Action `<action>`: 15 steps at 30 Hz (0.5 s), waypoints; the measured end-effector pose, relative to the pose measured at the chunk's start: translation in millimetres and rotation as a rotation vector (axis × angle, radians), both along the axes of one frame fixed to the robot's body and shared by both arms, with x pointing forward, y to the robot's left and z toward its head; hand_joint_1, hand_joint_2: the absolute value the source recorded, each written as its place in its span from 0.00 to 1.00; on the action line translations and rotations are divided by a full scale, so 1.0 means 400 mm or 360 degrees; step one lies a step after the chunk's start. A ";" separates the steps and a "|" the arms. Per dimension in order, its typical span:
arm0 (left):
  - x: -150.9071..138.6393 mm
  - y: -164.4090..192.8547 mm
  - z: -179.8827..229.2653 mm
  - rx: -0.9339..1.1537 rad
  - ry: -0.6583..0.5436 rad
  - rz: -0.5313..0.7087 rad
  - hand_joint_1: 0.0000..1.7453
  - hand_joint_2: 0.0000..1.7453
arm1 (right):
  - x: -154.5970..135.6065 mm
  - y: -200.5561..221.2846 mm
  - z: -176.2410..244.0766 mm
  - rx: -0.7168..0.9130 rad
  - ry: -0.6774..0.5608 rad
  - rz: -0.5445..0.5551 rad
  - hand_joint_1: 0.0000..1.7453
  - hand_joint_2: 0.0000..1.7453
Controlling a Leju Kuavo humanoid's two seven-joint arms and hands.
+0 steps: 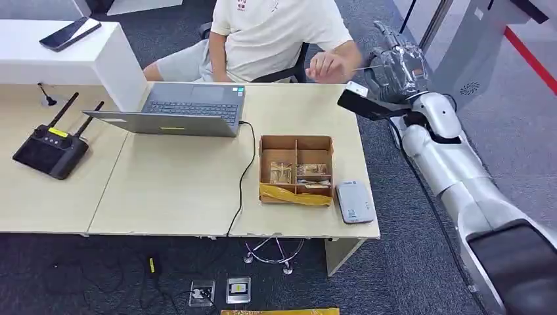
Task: Pass the card to the sensor for recognition and then transmit it.
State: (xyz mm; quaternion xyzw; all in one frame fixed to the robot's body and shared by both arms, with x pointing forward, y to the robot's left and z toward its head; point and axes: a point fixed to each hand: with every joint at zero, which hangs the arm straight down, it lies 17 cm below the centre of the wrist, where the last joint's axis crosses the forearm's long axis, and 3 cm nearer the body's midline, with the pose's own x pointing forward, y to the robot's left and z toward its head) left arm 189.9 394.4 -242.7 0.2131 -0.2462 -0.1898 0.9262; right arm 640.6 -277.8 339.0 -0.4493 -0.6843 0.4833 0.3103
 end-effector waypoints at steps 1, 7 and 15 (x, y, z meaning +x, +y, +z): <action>0.000 0.000 0.000 -0.0001 0.0000 0.0002 0.00 1.00 | 0.000 0.000 -0.002 0.0003 0.0004 0.0000 1.00 1.00; -0.002 0.001 -0.001 -0.0009 0.0000 0.0024 0.00 1.00 | -0.002 0.001 -0.042 0.0019 0.0068 0.0002 1.00 1.00; -0.014 -0.007 -0.005 -0.0018 0.0010 0.0035 0.00 1.00 | -0.046 -0.093 -0.219 0.0080 0.0325 -0.0144 1.00 1.00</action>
